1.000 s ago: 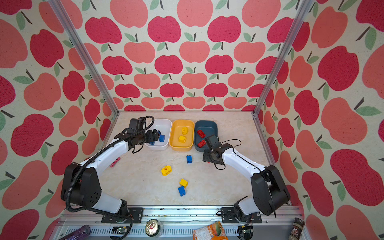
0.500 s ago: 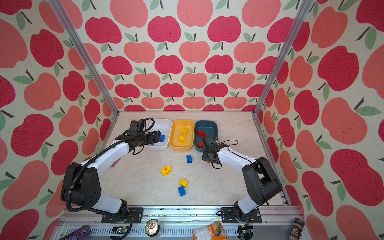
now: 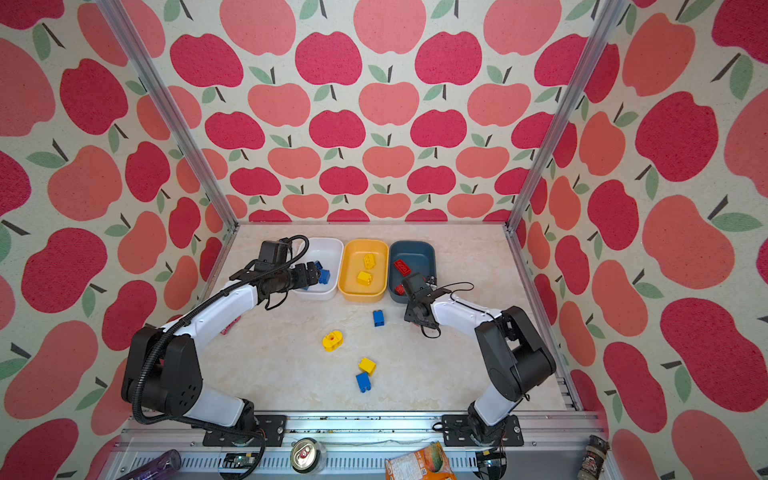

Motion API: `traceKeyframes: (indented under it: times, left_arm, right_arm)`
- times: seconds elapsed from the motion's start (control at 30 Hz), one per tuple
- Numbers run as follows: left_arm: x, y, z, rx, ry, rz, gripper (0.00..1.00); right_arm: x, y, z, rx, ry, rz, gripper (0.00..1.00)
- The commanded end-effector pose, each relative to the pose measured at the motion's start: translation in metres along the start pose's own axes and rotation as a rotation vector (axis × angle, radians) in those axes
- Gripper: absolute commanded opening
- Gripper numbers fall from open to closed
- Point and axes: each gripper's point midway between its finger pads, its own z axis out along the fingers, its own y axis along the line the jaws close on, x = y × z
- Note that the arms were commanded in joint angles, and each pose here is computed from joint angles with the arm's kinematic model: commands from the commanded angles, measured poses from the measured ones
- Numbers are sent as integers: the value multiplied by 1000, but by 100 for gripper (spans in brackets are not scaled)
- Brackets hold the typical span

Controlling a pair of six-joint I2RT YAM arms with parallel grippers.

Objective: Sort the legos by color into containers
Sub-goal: 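Lower the right gripper onto the red two-by-four brick and grasp it, then lift the red brick into the teal container and open the right gripper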

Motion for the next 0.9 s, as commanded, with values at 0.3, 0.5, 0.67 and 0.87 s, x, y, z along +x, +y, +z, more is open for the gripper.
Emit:
traceKeyframes:
  times: [0.3, 0.5, 0.67, 0.87]
  left_arm:
    - [-1, 1, 2, 4, 4, -7, 93]
    - [-1, 1, 2, 6, 1, -9, 93]
    - [-1, 0, 0, 7, -5, -9, 93]
    - [-1, 0, -3, 11, -10, -13, 93]
  right_arm:
    - [8, -10, 12, 47, 4, 11, 41]
    - [11, -13, 7, 48, 5, 7, 35]
    - [17, -15, -6, 38, 11, 8, 34]
    - [22, -9, -35, 6, -8, -10, 34]
